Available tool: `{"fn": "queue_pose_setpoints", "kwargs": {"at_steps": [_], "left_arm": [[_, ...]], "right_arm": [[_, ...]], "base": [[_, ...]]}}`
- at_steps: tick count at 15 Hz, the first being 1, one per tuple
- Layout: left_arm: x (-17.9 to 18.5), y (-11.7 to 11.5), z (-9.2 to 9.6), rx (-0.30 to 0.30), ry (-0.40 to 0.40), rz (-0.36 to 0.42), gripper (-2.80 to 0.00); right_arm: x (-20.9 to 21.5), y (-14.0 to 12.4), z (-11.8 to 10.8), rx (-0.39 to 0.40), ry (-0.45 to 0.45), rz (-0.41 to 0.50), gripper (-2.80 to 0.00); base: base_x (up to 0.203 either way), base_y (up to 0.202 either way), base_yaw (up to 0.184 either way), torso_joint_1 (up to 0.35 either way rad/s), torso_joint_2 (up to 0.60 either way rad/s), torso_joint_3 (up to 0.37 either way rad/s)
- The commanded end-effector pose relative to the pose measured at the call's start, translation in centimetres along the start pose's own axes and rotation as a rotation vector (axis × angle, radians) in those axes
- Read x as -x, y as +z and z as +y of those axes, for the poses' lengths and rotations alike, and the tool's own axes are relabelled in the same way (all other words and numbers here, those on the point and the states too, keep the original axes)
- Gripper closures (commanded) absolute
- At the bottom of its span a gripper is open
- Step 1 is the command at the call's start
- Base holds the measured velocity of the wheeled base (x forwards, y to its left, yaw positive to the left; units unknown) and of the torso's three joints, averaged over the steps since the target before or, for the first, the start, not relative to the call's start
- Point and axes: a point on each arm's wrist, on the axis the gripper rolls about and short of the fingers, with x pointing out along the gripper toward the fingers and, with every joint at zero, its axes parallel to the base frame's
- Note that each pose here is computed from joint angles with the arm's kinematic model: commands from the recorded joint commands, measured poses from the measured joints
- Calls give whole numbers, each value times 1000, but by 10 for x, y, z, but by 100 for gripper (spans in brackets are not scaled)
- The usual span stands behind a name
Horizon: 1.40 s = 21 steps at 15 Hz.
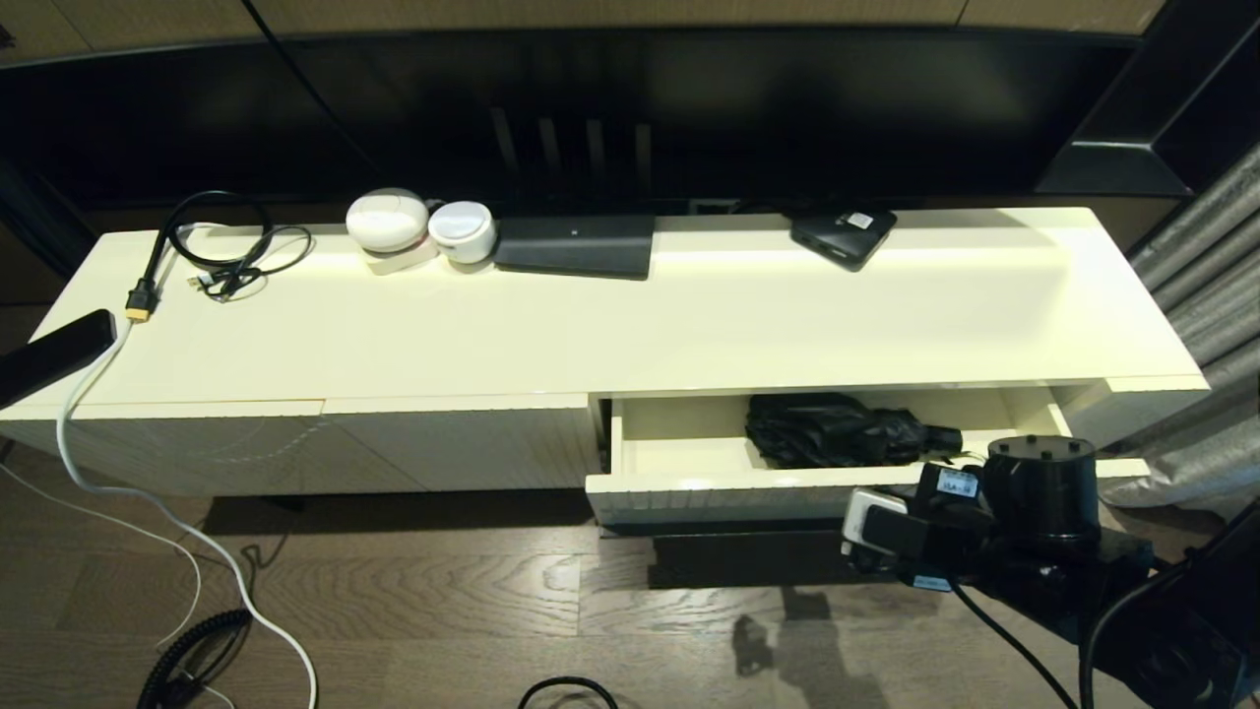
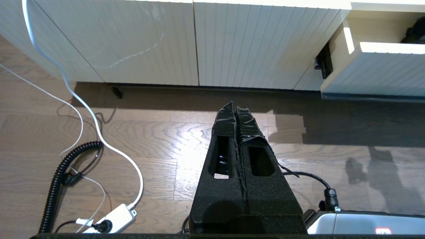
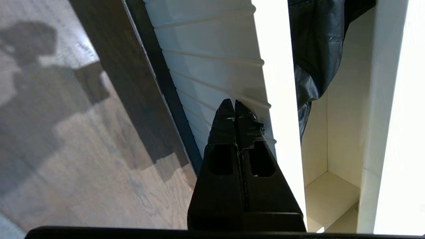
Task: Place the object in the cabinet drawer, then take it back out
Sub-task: Close the drawer
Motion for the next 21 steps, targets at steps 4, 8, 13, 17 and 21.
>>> {"fn": "queue_pose_setpoints", "kwargs": {"at_steps": [4,8,13,17,21], "left_arm": [[0,0,0,1,1,0,0],[0,0,0,1,1,0,0],[0,0,0,1,1,0,0],[0,0,0,1,1,0,0],[0,0,0,1,1,0,0]], "right_arm": [[-9,2,-13,49,-51,-7,0],[-15,3,-15,48,-61,-11,0],[-23,8,-25,44,-100,-26,0],[-30,10,-32,38,-131,-32,0],[-35,13,-38,33,-167,-46,0]], "base": [[0,0,0,0,0,0],[0,0,0,0,0,0],[0,0,0,0,0,0],[0,0,0,0,0,0],[0,0,0,0,0,0]]}}
